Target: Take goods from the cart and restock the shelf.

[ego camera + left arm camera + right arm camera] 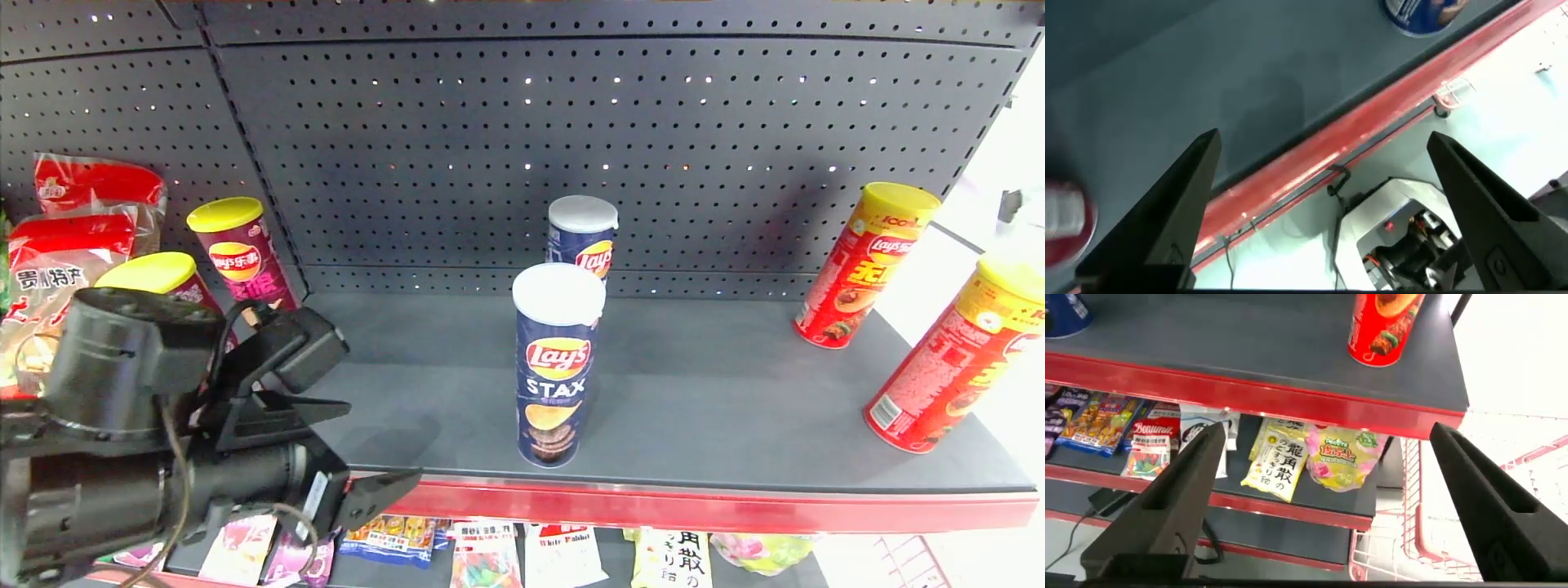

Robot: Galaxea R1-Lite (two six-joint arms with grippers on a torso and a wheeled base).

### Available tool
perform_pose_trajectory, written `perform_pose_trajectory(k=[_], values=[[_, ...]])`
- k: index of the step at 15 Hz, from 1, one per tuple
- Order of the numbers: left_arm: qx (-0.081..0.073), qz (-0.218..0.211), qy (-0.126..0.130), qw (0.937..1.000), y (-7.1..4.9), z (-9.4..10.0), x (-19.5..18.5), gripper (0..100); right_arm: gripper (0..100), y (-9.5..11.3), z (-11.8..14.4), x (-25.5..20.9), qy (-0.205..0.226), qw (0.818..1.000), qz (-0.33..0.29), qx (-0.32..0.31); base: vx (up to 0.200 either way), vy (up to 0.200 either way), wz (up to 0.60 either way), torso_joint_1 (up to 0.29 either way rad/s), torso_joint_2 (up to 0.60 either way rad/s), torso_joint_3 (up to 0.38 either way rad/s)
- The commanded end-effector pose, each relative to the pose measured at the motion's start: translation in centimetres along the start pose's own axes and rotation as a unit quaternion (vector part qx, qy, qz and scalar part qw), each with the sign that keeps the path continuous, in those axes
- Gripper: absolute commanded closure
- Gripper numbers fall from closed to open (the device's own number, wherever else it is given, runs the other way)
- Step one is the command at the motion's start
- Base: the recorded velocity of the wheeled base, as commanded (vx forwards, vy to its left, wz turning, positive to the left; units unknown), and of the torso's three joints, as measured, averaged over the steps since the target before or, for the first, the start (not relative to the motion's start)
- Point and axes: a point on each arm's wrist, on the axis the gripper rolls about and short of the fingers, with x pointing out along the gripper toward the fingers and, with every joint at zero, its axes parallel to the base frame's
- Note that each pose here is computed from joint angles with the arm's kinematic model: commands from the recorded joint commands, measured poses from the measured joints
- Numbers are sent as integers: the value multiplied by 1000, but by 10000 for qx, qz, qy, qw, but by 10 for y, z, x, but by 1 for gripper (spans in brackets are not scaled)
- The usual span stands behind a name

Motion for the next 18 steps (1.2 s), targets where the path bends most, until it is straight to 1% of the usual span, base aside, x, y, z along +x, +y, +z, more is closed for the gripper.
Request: perform_pose_trajectory(k=[1, 2, 4, 7, 11, 13, 18], values=[[70, -61, 338, 9994, -3, 15, 45, 0, 0, 0, -6, -2, -113, 9999, -7, 20, 0, 0, 0, 0, 0, 0], [78, -67, 362, 9993, -3, 18, 53, 0, 0, 0, -8, -1, -83, 10000, -6, 14, 0, 0, 0, 0, 0, 0], [142, -136, 337, 9992, -7, 29, 67, 0, 0, 0, -9, 0, -60, 10000, -5, 17, 0, 0, 0, 0, 0, 0], [205, -117, 363, 9991, -9, 35, 82, 0, 0, 0, -9, 0, -53, 10000, -5, 15, 0, 0, 0, 0, 0, 0], [209, -10, 454, 9987, -8, 34, 90, 0, 0, 0, -9, 0, -53, 10000, -5, 15, 0, 0, 0, 0, 0, 0], [213, 59, 458, 9987, -8, 36, 95, 0, 0, 0, -9, 0, -60, 10000, -13, 17, 0, 0, 0, 0, 0, 0], [211, 111, 347, 9991, -6, 49, 108, 0, 0, 0, -9, 0, -60, 10000, -13, 17, 0, 0, 0, 0, 0, 0]])
